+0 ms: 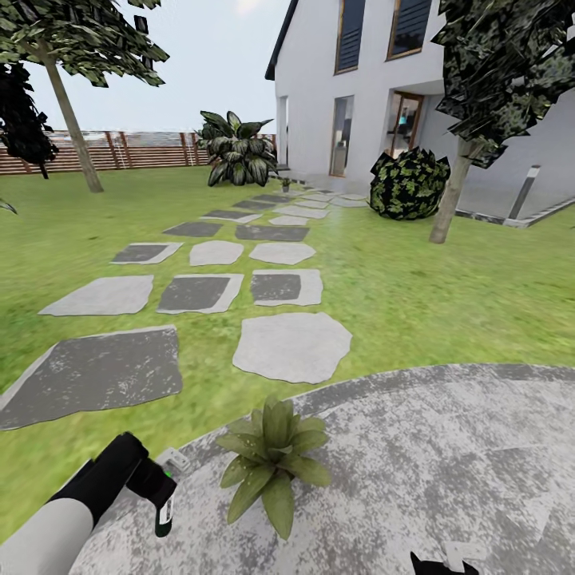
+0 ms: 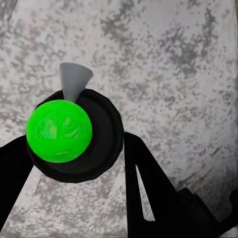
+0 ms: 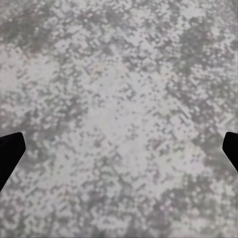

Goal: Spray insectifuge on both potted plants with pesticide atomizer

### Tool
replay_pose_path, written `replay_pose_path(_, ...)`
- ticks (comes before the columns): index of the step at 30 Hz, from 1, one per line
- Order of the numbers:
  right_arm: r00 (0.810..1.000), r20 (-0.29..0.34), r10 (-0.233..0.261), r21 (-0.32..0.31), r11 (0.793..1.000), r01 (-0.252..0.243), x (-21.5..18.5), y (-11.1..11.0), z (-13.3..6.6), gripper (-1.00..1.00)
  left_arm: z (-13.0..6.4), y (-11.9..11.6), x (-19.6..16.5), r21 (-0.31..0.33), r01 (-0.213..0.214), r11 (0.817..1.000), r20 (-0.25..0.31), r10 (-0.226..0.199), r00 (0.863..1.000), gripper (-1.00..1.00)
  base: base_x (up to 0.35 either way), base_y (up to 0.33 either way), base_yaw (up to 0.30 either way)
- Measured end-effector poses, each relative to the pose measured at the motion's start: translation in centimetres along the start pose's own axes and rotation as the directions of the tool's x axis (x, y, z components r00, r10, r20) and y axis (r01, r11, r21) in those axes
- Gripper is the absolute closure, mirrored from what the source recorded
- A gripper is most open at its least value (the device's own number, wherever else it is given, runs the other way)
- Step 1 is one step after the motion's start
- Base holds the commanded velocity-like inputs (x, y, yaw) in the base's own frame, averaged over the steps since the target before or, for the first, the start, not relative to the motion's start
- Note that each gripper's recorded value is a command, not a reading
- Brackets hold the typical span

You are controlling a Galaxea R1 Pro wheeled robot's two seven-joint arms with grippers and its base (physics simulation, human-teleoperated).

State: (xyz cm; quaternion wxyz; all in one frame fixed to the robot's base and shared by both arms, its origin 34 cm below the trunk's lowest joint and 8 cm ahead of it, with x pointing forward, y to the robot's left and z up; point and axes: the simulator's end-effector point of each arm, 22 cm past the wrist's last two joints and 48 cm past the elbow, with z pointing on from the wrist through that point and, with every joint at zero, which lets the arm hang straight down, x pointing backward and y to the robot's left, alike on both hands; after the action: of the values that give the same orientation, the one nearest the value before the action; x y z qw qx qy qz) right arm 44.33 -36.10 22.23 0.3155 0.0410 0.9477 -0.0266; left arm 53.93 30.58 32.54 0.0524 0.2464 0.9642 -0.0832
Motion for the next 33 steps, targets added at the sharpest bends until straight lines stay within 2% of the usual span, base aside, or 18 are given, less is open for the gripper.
replay_pose_path(2,1.0,-0.001,-0.001,0.0,1.0,0.001,0.0,0.0,0.0,-1.0,0.1,-0.8,0.0,0.021,-0.038,0.999,-0.019,0.038,0.999,1.0,0.0,0.0,0.0)
replay_pose_path(3,1.0,-0.001,-0.002,-0.001,1.0,0.002,0.0,0.0,0.0,-1.0,0.1,-1.8,0.1,0.044,-0.086,0.995,-0.044,0.088,0.995,1.0,0.0,0.0,0.0)
replay_pose_path(5,1.0,-0.001,-0.003,-0.001,1.0,0.003,0.0,0.0,0.0,-1.0,0.2,-2.8,0.3,0.066,-0.135,0.989,-0.071,0.139,0.988,1.0,0.0,0.0,0.0)
replay_pose_path(8,1.0,-0.002,-0.003,-0.001,1.0,0.003,0.0,0.0,0.0,-1.0,0.1,-3.7,0.4,0.093,-0.168,0.981,-0.09,0.177,0.98,1.0,0.0,0.0,0.0)
replay_pose_path(12,1.0,-0.002,-0.003,-0.001,1.0,0.003,0.0,0.0,0.0,-1.0,0.0,-4.4,0.7,0.132,-0.171,0.976,-0.097,0.184,0.978,1.0,0.0,0.0,0.0)
replay_pose_path(16,1.0,-0.001,-0.002,-0.002,1.0,0.002,0.0,0.1,0.0,-1.0,-0.1,-4.6,1.1,0.144,-0.166,0.975,-0.104,0.182,0.978,1.0,0.0,0.0,0.0)
replay_pose_path(18,1.0,0.002,0.0,-0.003,1.0,0.0,-0.1,0.2,0.0,-1.0,-0.4,-2.9,2.3,0.123,-0.153,0.981,-0.125,0.169,0.978,1.0,0.0,0.0,0.0)
replay_pose_path(19,1.0,0.002,0.0,-0.003,1.0,0.0,-0.1,0.2,0.0,-1.0,-0.4,-2.8,2.6,0.124,-0.146,0.982,-0.128,0.161,0.979,1.0,0.0,0.0,0.006)
replay_pose_path(33,1.0,0.002,-0.001,-0.002,1.0,0.001,-0.1,0.1,0.1,-1.0,-0.3,-2.9,2.5,0.124,-0.139,0.982,-0.127,0.155,0.98,1.0,-0.059,-0.22,0.261)
